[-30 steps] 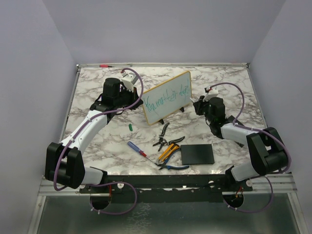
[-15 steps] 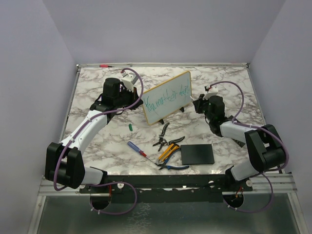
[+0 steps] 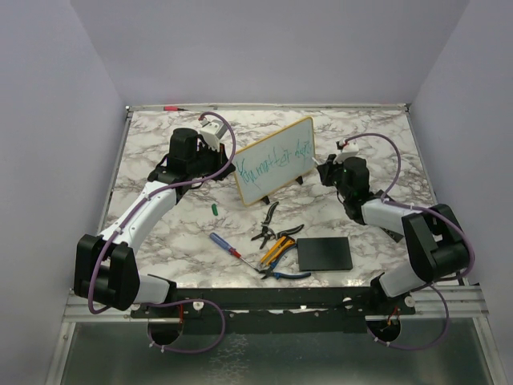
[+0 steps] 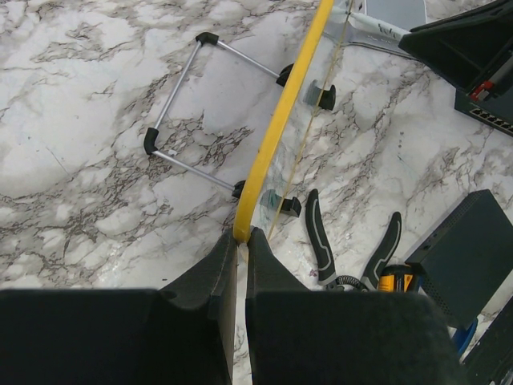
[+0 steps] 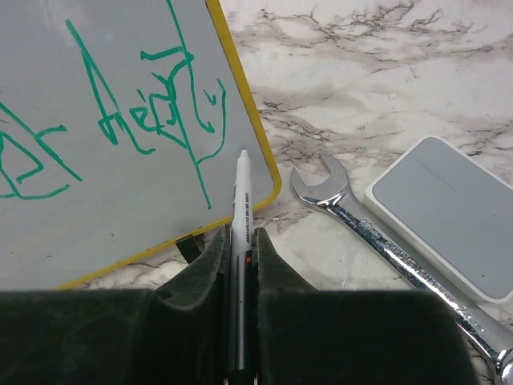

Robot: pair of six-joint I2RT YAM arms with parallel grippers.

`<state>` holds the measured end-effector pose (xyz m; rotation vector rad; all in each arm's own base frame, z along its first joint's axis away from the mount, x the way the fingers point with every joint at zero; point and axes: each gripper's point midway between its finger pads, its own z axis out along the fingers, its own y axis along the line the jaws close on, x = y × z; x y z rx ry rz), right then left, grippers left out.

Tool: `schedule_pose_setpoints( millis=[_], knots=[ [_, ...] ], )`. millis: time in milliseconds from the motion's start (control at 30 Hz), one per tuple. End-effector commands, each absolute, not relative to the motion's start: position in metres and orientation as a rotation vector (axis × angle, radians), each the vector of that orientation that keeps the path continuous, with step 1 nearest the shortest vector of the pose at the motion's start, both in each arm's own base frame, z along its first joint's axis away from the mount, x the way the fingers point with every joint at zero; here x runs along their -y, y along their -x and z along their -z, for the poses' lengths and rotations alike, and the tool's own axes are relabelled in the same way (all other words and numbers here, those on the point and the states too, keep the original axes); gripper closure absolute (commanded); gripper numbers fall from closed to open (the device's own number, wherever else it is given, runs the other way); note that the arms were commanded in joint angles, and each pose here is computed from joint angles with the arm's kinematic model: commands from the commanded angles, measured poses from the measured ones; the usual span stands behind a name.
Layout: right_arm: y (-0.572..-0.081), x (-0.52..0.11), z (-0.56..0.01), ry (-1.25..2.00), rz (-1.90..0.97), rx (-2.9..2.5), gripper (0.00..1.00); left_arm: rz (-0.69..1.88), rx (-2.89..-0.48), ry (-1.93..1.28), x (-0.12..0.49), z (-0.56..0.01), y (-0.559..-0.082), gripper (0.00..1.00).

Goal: Write a sentence on the whiteboard
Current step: Write on the whiteboard at the whiteboard stand.

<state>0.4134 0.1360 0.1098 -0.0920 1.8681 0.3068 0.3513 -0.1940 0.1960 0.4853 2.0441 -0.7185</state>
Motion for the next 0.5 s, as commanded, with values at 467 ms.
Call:
schedule_pose_setpoints(
  millis=[467],
  knots=[
    [-0.374, -0.075, -0.159, -0.118, -0.109, -1.758, 0.99, 0.656, -2.016, -0.477, 0.187, -0.205, -0.352, 0.87]
  ],
)
